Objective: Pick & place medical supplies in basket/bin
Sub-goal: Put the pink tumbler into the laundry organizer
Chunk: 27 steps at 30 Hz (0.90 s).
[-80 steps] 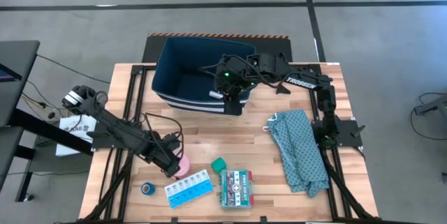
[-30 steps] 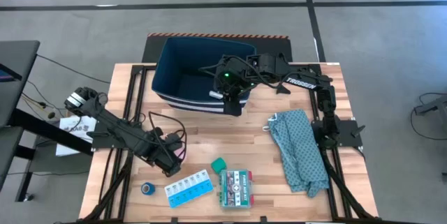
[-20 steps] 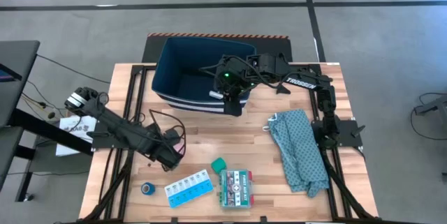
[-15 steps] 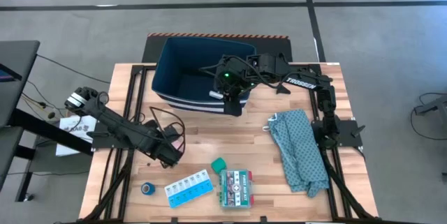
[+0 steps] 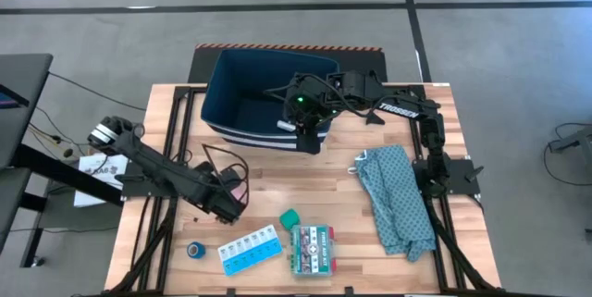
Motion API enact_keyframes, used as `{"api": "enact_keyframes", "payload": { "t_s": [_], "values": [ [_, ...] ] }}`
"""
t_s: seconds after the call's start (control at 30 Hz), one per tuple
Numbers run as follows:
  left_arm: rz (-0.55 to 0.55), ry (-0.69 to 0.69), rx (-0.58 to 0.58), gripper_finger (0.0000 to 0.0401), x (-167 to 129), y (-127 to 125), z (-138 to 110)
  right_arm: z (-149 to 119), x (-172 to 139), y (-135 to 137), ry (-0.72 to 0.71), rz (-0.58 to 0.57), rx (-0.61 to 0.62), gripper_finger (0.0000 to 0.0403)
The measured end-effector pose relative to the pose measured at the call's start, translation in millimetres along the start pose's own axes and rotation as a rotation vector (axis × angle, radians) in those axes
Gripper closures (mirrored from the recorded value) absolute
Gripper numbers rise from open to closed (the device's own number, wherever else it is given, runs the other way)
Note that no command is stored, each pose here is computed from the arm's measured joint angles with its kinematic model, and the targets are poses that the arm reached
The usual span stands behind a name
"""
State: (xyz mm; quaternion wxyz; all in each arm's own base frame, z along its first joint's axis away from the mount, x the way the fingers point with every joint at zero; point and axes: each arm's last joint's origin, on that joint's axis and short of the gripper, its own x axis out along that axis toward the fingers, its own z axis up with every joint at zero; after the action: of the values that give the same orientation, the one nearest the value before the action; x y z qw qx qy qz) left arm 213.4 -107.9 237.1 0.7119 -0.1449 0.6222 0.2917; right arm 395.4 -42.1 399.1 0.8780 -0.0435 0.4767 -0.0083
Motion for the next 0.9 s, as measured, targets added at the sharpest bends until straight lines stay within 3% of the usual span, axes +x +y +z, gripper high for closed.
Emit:
{"api": "enact_keyframes", "payload": {
  "t_s": [0.4,0.67,0.9],
  "values": [
    [0.001,0.064,0.066,0.039,6.2,-13.7,-13.2,-0.4,1.3,0.2,0.005,0.001,0.0,0.0218],
    [-0.052,0.131,0.052,0.033,1.5,-22.9,-33.4,-0.4,1.3,0.1,0.005,0.001,0.0,0.0222],
    [-0.07,0.026,-0.008,0.0287,-0.7,-32.6,-60.6,0.6,1.3,0.1,-0.005,-0.001,0.0,0.022]
  ]
}}
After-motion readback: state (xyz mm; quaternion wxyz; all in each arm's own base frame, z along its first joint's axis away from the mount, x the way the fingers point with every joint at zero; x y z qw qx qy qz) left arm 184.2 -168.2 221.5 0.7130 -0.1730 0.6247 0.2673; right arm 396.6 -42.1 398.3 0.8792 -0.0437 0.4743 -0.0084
